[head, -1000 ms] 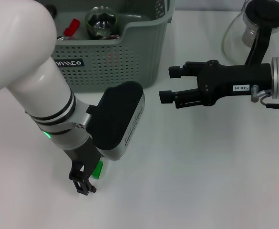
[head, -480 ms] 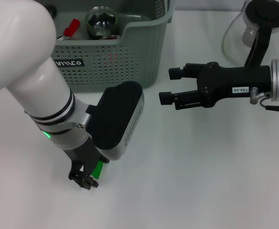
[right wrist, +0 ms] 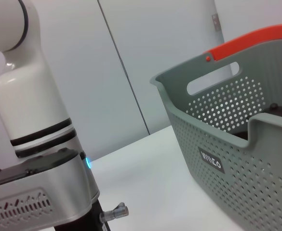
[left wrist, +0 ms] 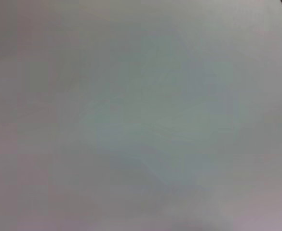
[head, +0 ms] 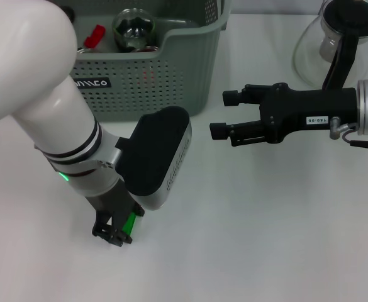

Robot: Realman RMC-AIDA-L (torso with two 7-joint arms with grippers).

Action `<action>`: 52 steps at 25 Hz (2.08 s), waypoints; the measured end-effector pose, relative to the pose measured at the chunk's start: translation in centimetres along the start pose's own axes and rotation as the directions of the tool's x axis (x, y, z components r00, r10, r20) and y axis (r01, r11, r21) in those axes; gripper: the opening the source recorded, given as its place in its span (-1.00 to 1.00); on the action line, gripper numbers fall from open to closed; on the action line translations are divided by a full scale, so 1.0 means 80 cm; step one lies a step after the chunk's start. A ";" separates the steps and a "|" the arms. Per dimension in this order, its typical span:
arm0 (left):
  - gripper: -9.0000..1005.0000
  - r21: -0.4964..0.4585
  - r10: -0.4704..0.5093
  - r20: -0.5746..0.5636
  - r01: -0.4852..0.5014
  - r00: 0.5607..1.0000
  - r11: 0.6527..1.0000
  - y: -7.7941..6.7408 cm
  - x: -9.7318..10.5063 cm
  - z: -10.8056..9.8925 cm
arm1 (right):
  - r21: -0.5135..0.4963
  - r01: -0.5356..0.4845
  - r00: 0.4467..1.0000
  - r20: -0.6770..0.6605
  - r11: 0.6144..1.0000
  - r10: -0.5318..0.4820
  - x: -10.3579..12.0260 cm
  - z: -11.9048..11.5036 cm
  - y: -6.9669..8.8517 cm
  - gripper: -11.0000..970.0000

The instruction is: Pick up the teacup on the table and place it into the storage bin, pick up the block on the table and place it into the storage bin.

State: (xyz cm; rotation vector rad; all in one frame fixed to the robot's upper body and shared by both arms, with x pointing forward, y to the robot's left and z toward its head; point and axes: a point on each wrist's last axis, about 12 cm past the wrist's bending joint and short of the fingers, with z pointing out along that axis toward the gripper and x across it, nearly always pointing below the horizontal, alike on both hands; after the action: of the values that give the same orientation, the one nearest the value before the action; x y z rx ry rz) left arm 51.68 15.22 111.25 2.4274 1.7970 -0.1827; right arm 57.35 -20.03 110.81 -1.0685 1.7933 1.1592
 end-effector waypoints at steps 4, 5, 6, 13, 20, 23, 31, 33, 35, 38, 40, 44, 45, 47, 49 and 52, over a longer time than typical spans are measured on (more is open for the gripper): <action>0.06 -0.003 -0.008 0.003 0.008 1.000 1.000 0.001 0.001 -0.002 | -0.001 0.001 1.000 0.000 1.000 -0.001 0.000 0.000 0.000 0.94; 0.04 -0.004 -0.014 0.004 0.014 1.000 1.000 0.001 0.001 -0.003 | -0.001 0.002 1.000 0.000 1.000 -0.002 0.000 0.000 0.000 0.94; 0.03 -0.004 -0.020 0.006 0.020 1.000 1.000 0.001 0.001 -0.005 | -0.001 0.003 1.000 0.000 1.000 -0.003 0.000 0.000 0.000 0.94; -0.19 0.062 -0.068 0.166 0.059 0.984 0.996 -0.018 -0.003 -0.060 | -0.006 0.002 1.000 -0.004 1.000 -0.002 0.002 -0.004 0.000 0.94; -0.16 -0.075 -0.223 0.498 0.298 0.838 0.952 -0.007 0.047 -0.134 | -0.011 -0.011 1.000 -0.020 1.000 0.011 0.009 -0.011 0.000 0.94; -0.15 -0.168 -0.318 0.595 0.501 0.738 0.849 0.013 0.083 -0.159 | -0.012 -0.010 1.000 -0.025 1.000 0.010 0.012 -0.012 0.001 0.94; -0.11 -0.207 -0.479 0.729 0.824 0.489 0.527 0.056 0.171 -0.217 | -0.023 -0.009 0.999 -0.041 1.000 0.008 0.013 -0.013 0.002 0.94; -0.10 -0.204 -0.502 0.737 0.857 0.453 0.473 0.066 0.185 -0.218 | -0.024 -0.010 0.999 -0.042 1.000 0.009 0.014 -0.014 0.003 0.94; -0.09 -0.202 -0.531 0.734 0.883 0.424 0.424 0.076 0.195 -0.213 | -0.024 -0.012 0.999 -0.043 1.000 0.011 0.015 -0.014 0.003 0.94; -0.08 -0.203 -0.591 0.707 0.911 0.390 0.359 0.089 0.205 -0.199 | -0.024 -0.015 0.999 -0.043 1.000 0.014 0.016 -0.015 0.003 0.94; -0.07 -0.213 -0.622 0.688 0.923 0.374 0.320 0.097 0.209 -0.191 | -0.027 -0.018 0.999 -0.043 0.999 0.016 0.016 -0.015 0.004 0.94; -0.05 -0.239 -0.641 0.672 0.928 0.370 0.286 0.105 0.211 -0.186 | -0.029 -0.017 0.999 -0.043 0.999 0.016 0.016 -0.015 0.004 0.94; -0.04 -0.242 -0.639 0.673 0.927 0.372 0.285 0.105 0.211 -0.187 | -0.029 -0.017 0.999 -0.043 0.999 0.015 0.016 -0.016 0.004 0.94; -0.03 -0.249 -0.632 0.675 0.924 0.380 0.289 0.102 0.209 -0.196 | -0.029 -0.015 0.999 -0.044 0.999 0.014 0.016 -0.016 0.003 0.94; 0.06 -0.247 -0.629 0.677 0.923 0.383 0.296 0.095 0.206 -0.207 | -0.027 -0.014 0.999 -0.043 1.000 0.013 0.016 -0.017 0.003 0.94; 0.34 -0.210 -0.620 0.664 0.900 0.417 0.381 0.077 0.194 -0.222 | -0.025 -0.012 0.999 -0.042 1.000 0.011 0.015 -0.018 0.003 0.94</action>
State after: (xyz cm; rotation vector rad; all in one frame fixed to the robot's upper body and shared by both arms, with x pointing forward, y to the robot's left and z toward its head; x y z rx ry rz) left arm 62.52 30.98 126.33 0.8121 2.1774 -0.2713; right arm 56.49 -21.62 110.24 -1.1058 1.8243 1.1769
